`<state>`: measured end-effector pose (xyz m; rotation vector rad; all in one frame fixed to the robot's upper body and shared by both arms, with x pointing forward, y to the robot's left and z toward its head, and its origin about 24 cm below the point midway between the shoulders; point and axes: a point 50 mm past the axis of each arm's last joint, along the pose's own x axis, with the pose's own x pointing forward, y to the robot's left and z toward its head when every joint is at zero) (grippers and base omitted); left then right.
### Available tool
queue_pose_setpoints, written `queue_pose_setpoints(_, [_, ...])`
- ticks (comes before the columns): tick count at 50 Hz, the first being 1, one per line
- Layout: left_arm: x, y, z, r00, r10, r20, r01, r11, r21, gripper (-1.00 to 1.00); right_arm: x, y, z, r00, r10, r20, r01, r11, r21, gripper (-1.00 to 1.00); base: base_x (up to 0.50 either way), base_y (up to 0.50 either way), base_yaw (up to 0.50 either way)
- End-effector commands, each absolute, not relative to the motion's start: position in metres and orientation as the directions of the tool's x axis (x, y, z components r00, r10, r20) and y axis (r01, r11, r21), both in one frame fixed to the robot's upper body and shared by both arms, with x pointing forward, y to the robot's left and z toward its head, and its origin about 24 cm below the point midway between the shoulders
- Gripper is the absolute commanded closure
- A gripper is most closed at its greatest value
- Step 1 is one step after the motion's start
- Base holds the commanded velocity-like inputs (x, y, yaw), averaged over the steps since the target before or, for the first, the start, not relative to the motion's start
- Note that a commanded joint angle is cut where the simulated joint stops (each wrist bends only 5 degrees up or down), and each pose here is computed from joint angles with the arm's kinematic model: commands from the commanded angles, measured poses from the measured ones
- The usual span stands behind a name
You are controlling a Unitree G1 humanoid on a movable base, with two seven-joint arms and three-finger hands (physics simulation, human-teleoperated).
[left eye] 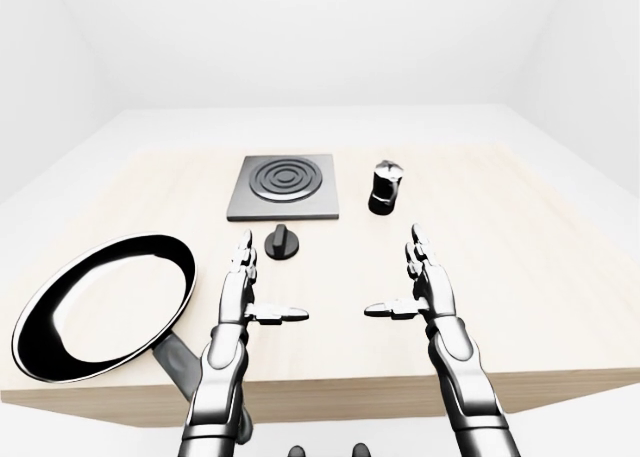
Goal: Turn on the stove.
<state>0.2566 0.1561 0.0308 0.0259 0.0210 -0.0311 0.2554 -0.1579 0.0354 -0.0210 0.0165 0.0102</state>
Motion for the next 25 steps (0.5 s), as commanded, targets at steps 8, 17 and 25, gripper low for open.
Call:
queue_pose_setpoints(8, [0.2566,0.1551,0.0278,0.999,-0.034,-0.031,0.035,0.999,0.031,-1.0,0.2548,-0.1575,0.0343,1.0,0.014,-0.019,-0.014,1.0,-0.022,-1.0,0.27,0.0,0.0])
queue_pose_setpoints(17, [0.2567,0.155,0.0275,0.999,-0.038,-0.032,0.039,0.999,0.03,-1.0,0.2545,-0.1571,0.0341,1.0,0.016,-0.02,-0.017,1.0,-0.023,-1.0,0.27,0.0,0.0])
queue_pose_setpoints(25, [0.2565,0.1548,0.0251,0.999,-0.04,-0.037,0.041,0.999,0.031,-1.0,0.2537,-0.1568,0.0355,1.0,0.018,-0.02,-0.019,1.0,-0.024,-1.0,0.27,0.0,0.0])
